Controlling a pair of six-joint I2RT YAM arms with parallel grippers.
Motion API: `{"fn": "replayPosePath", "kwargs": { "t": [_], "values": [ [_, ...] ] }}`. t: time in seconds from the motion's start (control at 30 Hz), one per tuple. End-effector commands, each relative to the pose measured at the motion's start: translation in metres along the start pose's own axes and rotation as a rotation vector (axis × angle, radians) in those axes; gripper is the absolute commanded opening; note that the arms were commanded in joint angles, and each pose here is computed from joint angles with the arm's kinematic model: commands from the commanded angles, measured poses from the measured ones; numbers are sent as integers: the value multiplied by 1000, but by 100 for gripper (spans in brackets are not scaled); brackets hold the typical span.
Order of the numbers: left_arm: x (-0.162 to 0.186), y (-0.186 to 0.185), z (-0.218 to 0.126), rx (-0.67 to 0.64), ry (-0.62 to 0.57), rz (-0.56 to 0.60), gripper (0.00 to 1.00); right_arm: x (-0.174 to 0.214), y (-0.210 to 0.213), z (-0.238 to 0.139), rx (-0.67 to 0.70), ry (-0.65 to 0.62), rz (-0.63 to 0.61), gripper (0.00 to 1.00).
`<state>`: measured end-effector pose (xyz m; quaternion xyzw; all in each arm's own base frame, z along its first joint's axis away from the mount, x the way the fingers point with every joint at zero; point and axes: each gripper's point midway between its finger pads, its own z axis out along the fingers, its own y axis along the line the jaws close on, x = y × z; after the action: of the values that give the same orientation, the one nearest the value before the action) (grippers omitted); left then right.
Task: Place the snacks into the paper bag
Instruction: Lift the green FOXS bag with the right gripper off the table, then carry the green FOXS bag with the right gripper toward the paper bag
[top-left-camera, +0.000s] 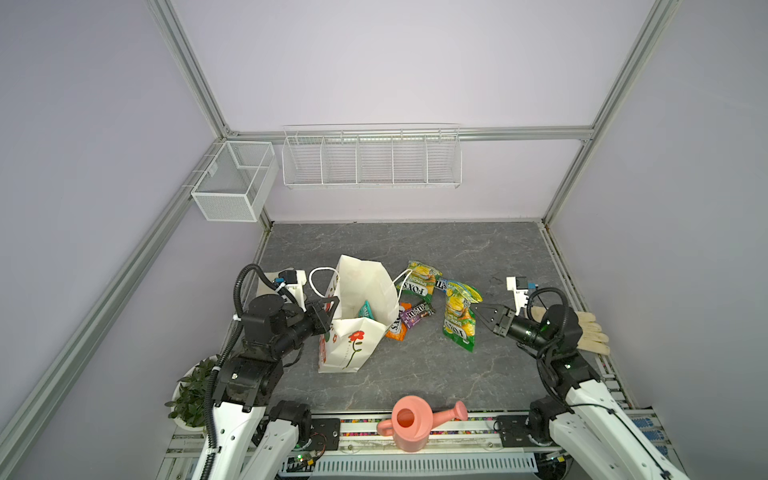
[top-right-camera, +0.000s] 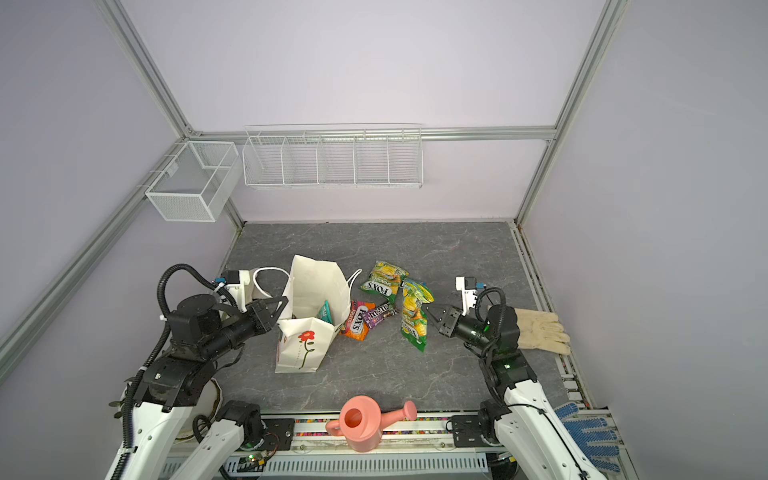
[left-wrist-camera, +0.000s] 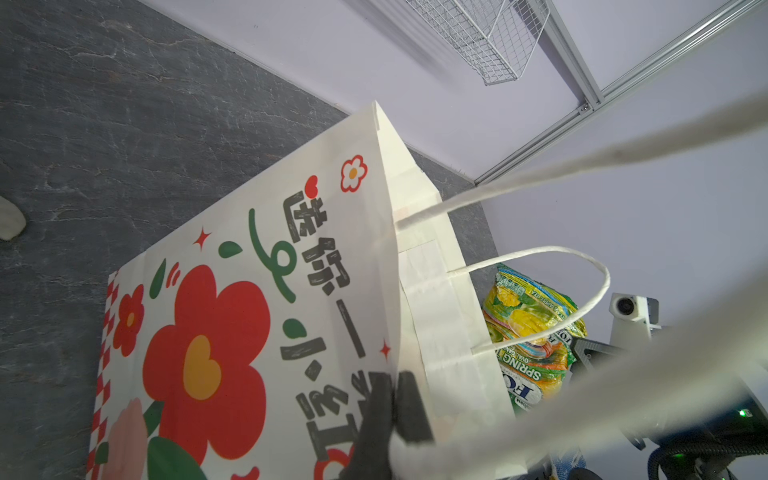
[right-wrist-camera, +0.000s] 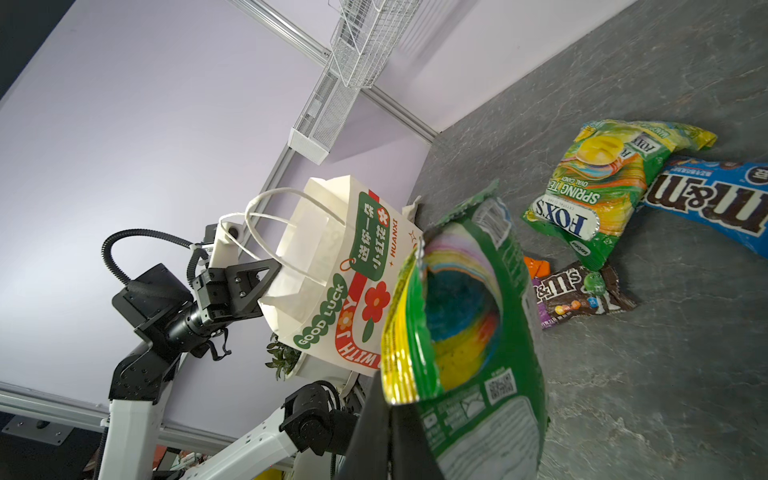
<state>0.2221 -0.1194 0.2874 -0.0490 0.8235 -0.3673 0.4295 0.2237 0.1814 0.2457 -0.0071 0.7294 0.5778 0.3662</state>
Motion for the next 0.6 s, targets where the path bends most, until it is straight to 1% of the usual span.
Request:
{"fn": "replayPosePath", "kwargs": {
  "t": [0.0, 0.57],
  "values": [
    [-2, -4, 0, 24, -15, 3, 0, -14, 37, 0, -119, -34, -73, 6],
    [0, -3, 0, 22, -12, 0, 0, -18, 56, 14, -221, -26, -77, 6]
  ]
}}
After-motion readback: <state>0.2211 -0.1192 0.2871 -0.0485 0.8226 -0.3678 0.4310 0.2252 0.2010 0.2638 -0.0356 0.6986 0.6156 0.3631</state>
